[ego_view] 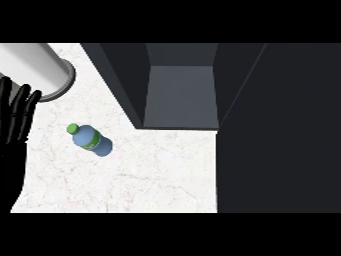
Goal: Pick up the bottled water, place it into the cabinet and close the cabinet
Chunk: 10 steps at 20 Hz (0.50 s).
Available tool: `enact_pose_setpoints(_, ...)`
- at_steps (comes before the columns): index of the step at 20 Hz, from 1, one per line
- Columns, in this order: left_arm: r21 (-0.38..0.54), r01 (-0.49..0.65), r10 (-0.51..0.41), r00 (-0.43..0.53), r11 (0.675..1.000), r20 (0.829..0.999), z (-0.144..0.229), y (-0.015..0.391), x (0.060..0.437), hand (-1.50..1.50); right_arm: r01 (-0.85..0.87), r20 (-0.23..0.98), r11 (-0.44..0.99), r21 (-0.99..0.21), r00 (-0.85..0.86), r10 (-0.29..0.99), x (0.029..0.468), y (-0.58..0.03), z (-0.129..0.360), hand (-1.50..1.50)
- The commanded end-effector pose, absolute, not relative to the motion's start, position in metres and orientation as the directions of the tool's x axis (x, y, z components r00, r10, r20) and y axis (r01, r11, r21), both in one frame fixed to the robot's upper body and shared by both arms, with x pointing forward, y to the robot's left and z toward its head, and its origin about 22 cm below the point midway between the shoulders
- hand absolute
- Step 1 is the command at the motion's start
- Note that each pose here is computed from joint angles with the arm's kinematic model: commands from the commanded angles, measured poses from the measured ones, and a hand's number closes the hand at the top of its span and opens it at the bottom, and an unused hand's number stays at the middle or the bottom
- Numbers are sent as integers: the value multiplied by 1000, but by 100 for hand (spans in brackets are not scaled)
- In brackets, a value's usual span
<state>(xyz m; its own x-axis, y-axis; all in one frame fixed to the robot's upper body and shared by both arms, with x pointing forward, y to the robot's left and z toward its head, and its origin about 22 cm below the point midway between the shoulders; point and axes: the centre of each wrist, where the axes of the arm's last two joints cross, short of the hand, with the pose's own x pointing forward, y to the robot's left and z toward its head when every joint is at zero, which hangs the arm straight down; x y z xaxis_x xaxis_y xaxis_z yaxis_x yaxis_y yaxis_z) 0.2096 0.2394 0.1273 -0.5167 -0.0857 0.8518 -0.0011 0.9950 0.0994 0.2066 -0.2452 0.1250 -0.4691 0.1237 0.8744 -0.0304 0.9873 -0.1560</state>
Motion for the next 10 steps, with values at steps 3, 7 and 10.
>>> enact_pose_setpoints(3, 82, 243, 60, -527, 967, 848, 127, 281, 214, -150, -23, 877, 992, -123, -471, 98, 194, -242, 116, -150)
enact_pose_setpoints(7, -95, 495, 275, -307, 864, 911, 99, 279, 228, -150, -217, 894, 972, -87, -447, -20, 184, -219, 119, -150)
enact_pose_setpoints(10, -116, 546, 297, -255, 830, 920, 112, 322, 230, -150, -242, 909, 967, -79, -416, -30, 175, -222, 125, -150)
